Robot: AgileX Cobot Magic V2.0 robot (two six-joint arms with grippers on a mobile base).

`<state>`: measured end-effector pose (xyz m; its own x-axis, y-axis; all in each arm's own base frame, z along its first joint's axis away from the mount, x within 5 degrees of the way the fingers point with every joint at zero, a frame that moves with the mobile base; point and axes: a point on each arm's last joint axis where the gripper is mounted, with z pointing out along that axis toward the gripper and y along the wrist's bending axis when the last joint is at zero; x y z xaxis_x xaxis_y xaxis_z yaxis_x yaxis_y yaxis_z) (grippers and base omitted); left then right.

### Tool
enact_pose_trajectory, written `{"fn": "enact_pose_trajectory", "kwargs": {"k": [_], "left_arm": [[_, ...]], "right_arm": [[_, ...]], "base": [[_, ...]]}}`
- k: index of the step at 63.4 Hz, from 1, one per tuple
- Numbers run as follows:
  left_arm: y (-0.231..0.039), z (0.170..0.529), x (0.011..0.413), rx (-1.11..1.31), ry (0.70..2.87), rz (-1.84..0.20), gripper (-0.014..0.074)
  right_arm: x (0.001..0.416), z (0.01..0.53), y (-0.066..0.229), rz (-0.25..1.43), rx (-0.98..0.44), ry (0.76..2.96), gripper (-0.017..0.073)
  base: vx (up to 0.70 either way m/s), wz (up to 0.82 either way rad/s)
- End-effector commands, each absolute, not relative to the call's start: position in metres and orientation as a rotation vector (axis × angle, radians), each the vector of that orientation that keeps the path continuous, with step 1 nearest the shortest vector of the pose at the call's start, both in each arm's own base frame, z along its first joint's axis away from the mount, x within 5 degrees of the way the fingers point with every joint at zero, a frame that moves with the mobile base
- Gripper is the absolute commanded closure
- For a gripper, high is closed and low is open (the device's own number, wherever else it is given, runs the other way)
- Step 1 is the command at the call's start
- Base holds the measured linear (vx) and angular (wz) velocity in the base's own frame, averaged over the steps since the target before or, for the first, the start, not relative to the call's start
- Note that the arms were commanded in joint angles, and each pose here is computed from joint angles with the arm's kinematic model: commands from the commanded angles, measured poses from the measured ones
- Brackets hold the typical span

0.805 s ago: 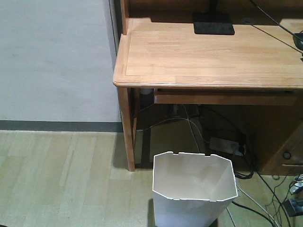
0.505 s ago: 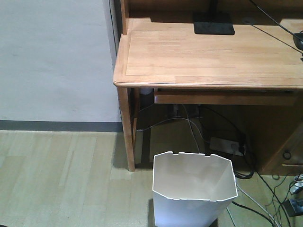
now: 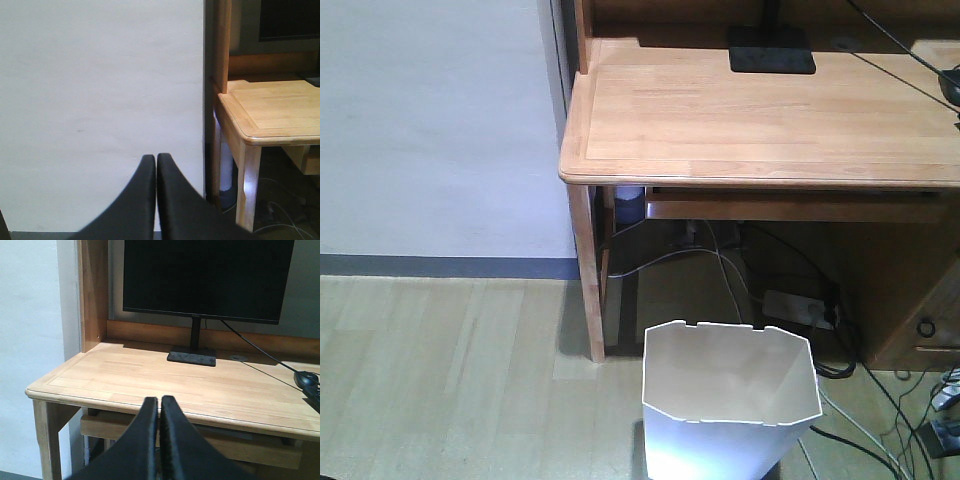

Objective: Move trash bin to bedside with robot

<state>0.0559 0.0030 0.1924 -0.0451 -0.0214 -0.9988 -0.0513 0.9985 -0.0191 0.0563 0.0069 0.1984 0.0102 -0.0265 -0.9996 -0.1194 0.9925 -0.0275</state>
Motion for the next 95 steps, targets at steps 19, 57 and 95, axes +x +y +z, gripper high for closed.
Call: {"fn": "enact_pose_trajectory", "kwargs": {"k": [19, 57, 95], "left_arm": [[0.003, 0.208, 0.054, -0.055, 1.513, 0.018, 0.0600], [0.003, 0.208, 0.054, -0.055, 1.513, 0.018, 0.0600], [0.003, 0.208, 0.054, -0.055, 1.513, 0.018, 0.0600]], "right_arm": [[0.055, 0.210, 0.006, 0.036, -0.120, 1.372, 0.0568], [0.107, 0.298, 0.012, 0.136, -0.043, 1.598, 0.0568], [0.151, 0.281, 0.017, 0.121, -0.051, 1.800, 0.0565]], "base": [[0.00, 0.00], [0.00, 0.00], [0.00, 0.00]]}}
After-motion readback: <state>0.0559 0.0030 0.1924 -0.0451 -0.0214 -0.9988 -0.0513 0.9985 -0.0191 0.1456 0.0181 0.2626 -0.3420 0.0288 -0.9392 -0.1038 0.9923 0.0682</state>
